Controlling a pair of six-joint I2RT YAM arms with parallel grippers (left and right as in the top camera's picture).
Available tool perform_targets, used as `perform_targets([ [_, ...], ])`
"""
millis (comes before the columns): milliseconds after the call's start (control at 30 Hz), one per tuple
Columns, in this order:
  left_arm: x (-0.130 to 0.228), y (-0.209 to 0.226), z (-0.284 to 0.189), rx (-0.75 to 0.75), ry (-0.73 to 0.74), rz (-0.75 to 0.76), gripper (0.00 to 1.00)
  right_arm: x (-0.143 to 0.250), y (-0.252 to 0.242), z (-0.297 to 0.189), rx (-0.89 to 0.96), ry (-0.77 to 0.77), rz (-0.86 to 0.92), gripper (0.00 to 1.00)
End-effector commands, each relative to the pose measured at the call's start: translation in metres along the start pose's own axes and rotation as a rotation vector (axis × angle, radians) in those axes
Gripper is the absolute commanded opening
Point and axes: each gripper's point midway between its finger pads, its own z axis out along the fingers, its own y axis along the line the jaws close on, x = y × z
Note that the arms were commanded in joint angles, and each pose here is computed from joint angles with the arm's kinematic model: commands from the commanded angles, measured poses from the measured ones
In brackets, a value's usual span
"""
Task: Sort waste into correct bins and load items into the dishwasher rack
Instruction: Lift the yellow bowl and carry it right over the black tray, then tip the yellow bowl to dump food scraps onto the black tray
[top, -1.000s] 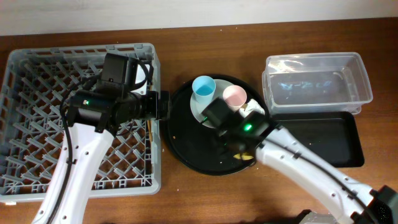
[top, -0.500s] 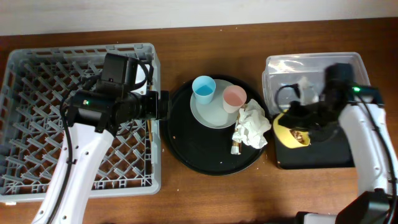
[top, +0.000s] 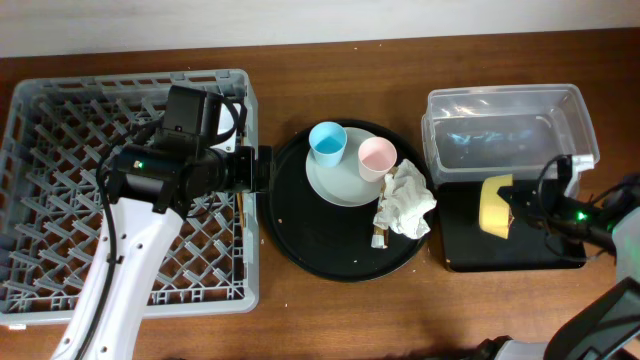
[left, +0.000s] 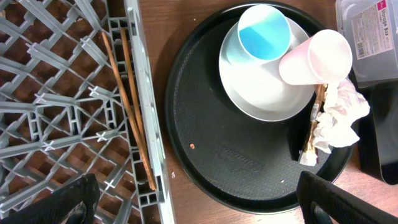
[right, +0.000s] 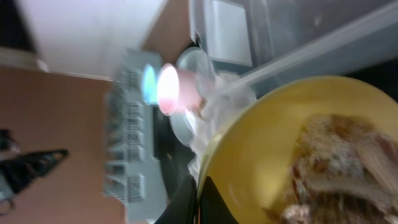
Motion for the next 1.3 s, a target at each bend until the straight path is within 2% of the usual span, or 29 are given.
perform_targets([
  [0,-0.004,-0.002,-0.003,0.009,-0.012,0.006,0.99,-0.006,0.009,-0.005,-0.21,-0.092,0.045,0.04],
  [133,-0.004,-0.002,-0.003,0.009,-0.012,0.006,0.99,-0.007,-0.001,-0.012,-0.288,-0.151,0.119,0.04],
  [400,-0.004,-0.002,-0.003,0.009,-0.012,0.006,0.99,-0.015,-0.037,-0.035,-0.294,-0.252,0.27,0.04],
  [467,-0.004,-0.002,-0.003,0.009,-0.012,0.006,0.99,-0.021,-0.035,-0.04,-0.359,-0.283,0.292,0.04],
  [633,-0.004,-0.002,-0.003,0.009,-0.012,0.006,0.99,-0.021,-0.036,-0.04,-0.392,-0.264,0.427,0.04],
  [700,-0.004,-0.002,-0.003,0.009,-0.012,0.005,0.99,-0.018,-0.034,-0.04,-0.409,-0.241,0.541,0.04],
  [900,-0.004,-0.002,-0.003,0.009,-0.012,0.006,0.99,-0.025,-0.026,-0.045,-0.424,-0.219,0.648,0.04],
  [1100,-0.004,-0.002,-0.003,0.009,-0.012,0.006,0.99,-0.028,-0.006,-0.054,-0.397,-0.239,0.531,0.04],
  [1200,-0.004,-0.002,-0.003,0.009,-0.012,0.006,0.99,-0.025,-0.01,-0.053,-0.273,-0.199,0.523,0.04],
  [1267,-0.004,-0.002,-0.003,0.009,-0.012,0.006,0.99,-0.025,0.0,-0.06,-0.192,-0.182,0.446,0.04],
])
